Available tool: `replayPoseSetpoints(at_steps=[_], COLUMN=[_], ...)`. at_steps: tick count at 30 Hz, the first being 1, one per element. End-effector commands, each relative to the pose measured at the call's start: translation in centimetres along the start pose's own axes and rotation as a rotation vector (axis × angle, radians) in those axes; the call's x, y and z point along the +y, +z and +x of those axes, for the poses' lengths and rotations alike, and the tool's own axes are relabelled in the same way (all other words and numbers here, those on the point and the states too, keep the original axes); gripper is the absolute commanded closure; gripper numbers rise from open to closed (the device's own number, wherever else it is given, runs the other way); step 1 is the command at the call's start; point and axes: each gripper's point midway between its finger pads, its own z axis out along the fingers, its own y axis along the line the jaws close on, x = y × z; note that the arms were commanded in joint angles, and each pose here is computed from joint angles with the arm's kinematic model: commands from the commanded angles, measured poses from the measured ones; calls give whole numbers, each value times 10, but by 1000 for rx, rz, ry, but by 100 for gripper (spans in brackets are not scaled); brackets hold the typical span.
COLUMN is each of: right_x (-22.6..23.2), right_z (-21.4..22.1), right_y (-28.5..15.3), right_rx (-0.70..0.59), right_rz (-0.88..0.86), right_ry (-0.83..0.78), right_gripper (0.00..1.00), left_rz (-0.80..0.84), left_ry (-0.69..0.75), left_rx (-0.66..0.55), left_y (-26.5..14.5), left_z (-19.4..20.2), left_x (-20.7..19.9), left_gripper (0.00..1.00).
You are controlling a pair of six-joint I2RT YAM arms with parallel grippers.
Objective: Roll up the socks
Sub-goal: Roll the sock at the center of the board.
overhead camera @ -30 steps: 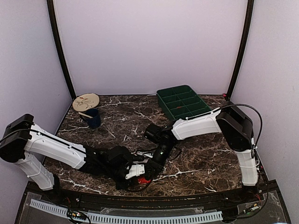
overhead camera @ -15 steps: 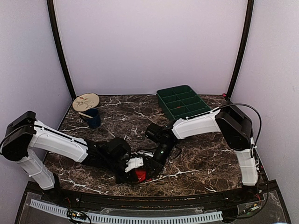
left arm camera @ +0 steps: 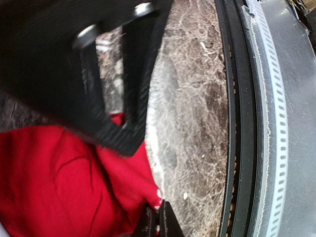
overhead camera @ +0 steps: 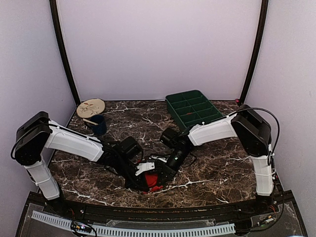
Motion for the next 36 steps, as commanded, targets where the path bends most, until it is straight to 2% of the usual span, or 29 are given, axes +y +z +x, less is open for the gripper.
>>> replayPoseSetpoints(at_steps=[1, 12, 24, 30, 36], right_x=[1, -10, -33, -29, -13], right_z=[1, 1, 26, 28, 30], right_y=[-6, -18, -40, -63, -77], right_rx=[-38, -119, -255, -361, -402], right_rz=[25, 56, 235, 365, 567], right_ry=[-9, 32, 119, 69, -85], right_gripper=[73, 71, 70, 70, 70], left_rz=[55, 213, 367, 404, 426], left_ry=[-111, -235, -310, -337, -355], left_rx=[24, 18, 23, 32, 39], left_y=[-11, -18, -13, -9, -7], left_z=[7, 8, 4, 4, 3], left_x=[5, 10, -3, -4, -2], left_gripper=[100, 100, 100, 100, 100])
